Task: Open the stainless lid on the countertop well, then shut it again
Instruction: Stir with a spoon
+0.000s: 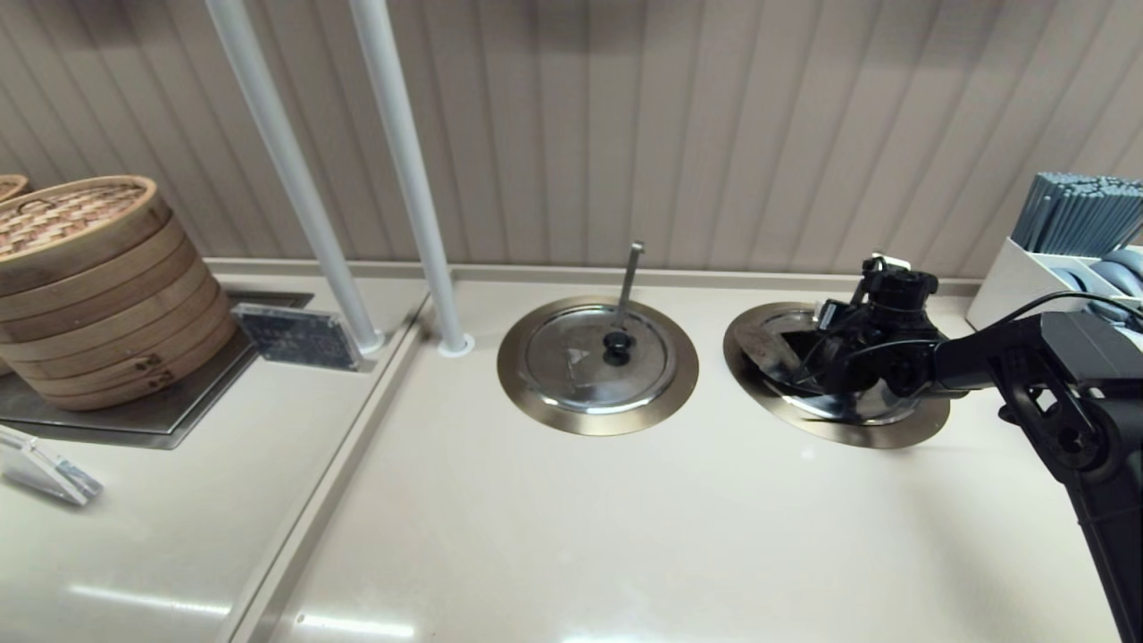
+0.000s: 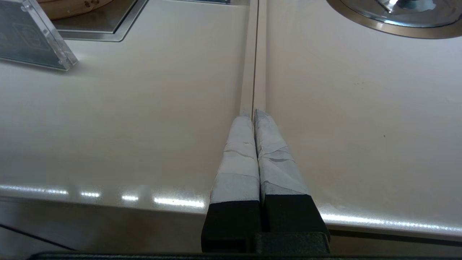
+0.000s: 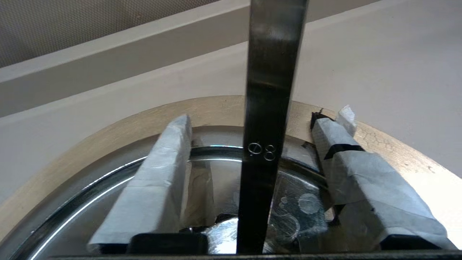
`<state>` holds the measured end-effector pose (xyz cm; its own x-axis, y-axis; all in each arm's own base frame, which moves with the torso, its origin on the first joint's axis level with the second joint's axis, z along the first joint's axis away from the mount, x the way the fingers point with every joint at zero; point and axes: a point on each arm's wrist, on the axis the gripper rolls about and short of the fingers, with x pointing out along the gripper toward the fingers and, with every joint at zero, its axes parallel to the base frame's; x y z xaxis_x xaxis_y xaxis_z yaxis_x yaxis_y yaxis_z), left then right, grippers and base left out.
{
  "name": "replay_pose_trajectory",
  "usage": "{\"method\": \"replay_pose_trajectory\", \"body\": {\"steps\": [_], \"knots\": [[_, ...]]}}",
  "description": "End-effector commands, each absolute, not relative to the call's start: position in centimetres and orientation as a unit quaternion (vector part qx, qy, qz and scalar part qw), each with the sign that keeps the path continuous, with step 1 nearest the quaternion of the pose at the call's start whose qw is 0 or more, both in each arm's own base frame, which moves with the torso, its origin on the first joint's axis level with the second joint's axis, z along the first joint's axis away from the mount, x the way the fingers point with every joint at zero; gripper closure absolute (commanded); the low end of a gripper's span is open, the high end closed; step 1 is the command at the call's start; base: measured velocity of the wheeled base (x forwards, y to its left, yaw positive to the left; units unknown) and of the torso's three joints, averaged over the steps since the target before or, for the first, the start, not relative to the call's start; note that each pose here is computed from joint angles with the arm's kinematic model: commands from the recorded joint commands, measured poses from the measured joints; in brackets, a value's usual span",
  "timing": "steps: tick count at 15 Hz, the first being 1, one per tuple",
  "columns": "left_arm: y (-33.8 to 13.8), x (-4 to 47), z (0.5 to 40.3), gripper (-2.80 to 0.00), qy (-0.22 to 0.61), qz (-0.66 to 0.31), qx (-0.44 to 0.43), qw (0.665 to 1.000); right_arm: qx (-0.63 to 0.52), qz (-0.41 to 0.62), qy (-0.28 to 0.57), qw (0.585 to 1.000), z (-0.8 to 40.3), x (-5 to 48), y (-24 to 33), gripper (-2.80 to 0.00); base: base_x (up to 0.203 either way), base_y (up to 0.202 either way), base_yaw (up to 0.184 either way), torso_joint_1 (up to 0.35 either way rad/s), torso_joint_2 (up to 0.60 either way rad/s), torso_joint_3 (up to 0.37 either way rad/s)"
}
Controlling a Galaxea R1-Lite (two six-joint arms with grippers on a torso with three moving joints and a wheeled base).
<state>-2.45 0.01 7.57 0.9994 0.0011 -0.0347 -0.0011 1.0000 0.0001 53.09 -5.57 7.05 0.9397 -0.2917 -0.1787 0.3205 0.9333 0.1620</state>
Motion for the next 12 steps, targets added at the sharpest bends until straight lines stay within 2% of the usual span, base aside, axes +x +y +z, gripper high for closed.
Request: {"method": "replay_pose_trajectory", "body": {"steps": [1,6,12], "knots": [[0.0,-2.5,7.6,0.0,0.018,0.001,0.0,1.0,0.096,-0.158,0.076,0.98,6.8,53.1,-5.6,0.0,0.0,0.0,0.0,0.0,0.0,0.0],[0.0,-2.5,7.6,0.0,0.018,0.001,0.0,1.0,0.096,-0.172,0.069,0.978,7.3,53.0,-6.0,0.0,0.0,0.0,0.0,0.0,0.0,0.0],[0.0,-2.5,7.6,0.0,0.018,0.001,0.0,1.0,0.104,-0.18,0.044,0.977,10.2,52.3,-5.9,0.0,0.0,0.0,0.0,0.0,0.0,0.0]]}}
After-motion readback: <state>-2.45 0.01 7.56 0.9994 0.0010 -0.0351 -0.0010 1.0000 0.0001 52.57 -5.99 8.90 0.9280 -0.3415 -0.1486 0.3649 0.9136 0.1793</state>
